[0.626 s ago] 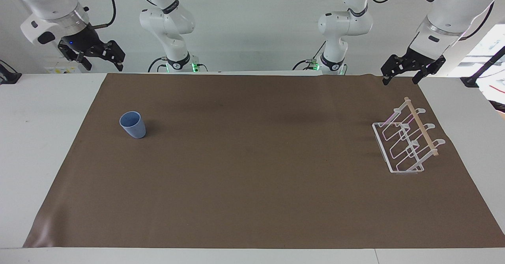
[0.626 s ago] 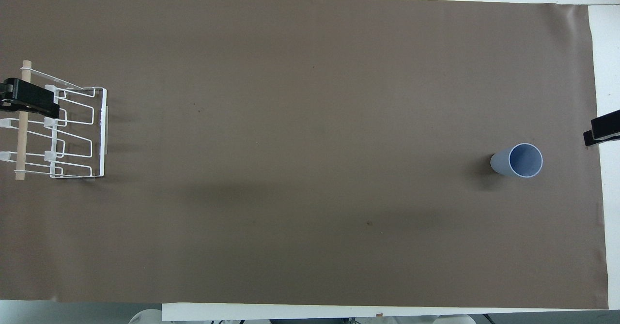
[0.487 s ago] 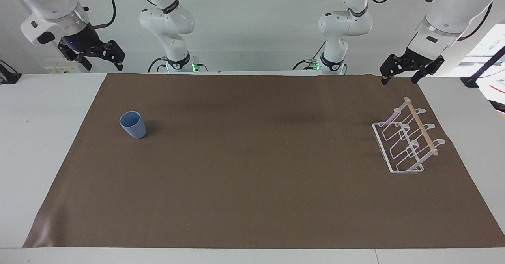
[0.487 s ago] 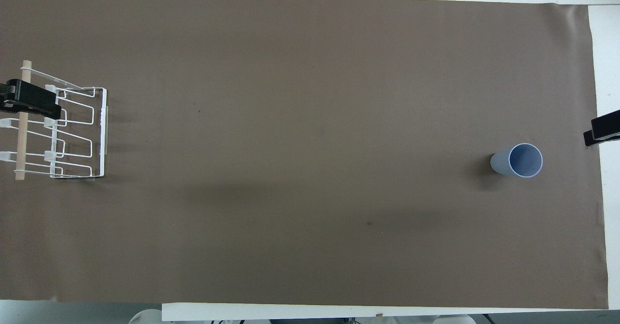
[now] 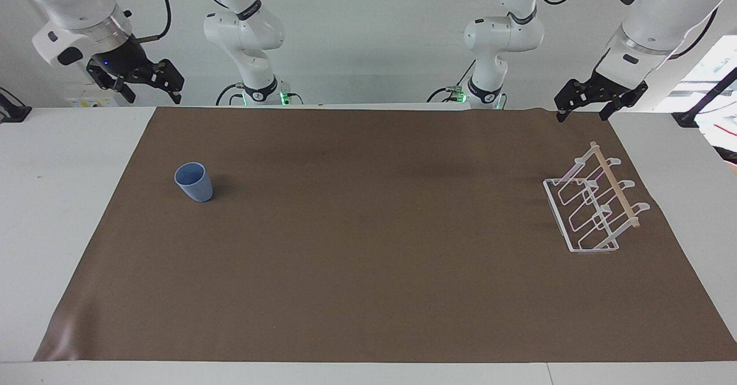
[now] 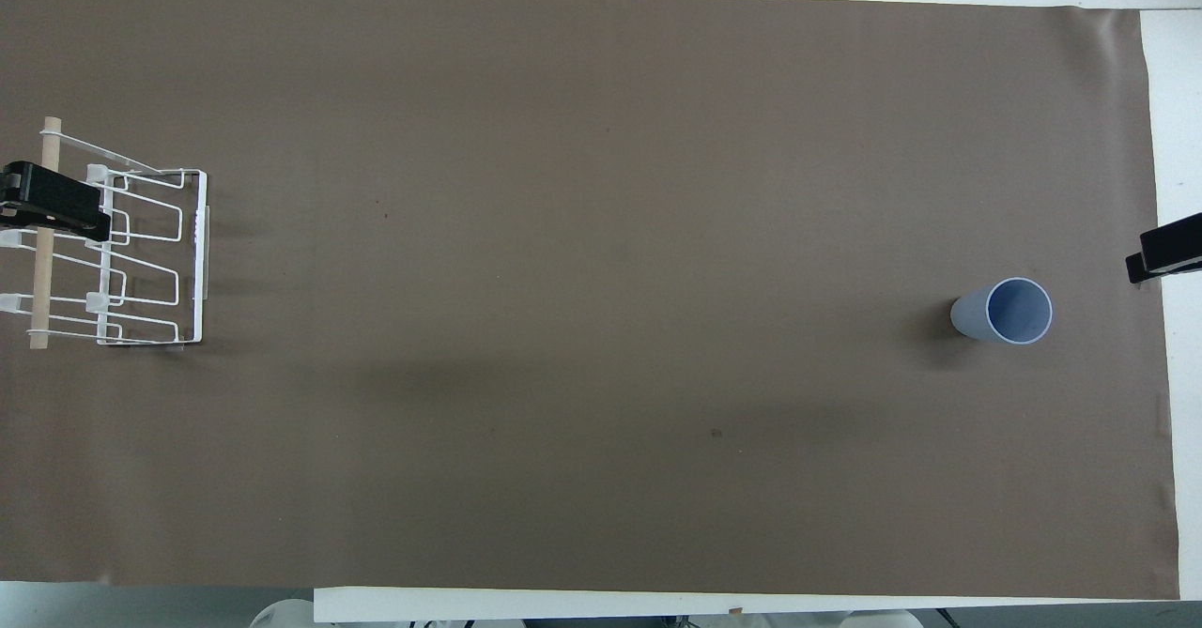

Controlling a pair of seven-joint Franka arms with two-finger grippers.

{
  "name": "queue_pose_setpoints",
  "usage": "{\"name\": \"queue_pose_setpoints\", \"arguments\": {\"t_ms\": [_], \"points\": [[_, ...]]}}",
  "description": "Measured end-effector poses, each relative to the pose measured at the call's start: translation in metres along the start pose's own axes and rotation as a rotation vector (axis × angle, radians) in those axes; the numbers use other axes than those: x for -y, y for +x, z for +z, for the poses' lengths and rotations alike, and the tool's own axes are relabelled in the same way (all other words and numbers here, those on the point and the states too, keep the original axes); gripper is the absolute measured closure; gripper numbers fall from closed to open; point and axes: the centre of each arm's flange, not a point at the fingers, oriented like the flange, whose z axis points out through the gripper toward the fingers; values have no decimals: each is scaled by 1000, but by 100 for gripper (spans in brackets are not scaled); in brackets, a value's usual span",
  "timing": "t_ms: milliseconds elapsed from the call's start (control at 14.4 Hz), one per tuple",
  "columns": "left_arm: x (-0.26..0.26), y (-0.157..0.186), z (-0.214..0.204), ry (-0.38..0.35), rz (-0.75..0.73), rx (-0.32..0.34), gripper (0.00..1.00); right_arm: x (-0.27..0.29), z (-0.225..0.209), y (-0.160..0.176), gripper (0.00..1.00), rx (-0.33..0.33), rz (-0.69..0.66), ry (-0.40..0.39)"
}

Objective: Hang cup on cup holder

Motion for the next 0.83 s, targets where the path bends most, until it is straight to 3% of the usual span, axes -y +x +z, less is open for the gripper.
{"name": "queue_pose_setpoints", "arguments": {"t_ms": [139, 278, 834], "points": [[1, 0, 0, 0, -3, 0, 0, -17, 24, 10, 0, -66, -19, -10], [1, 0, 0, 0, -3, 0, 0, -44, 64, 15, 0, -77, -43, -11], [1, 0, 0, 0, -3, 1, 0, -80, 239, 10, 0, 2, -95, 19]]}}
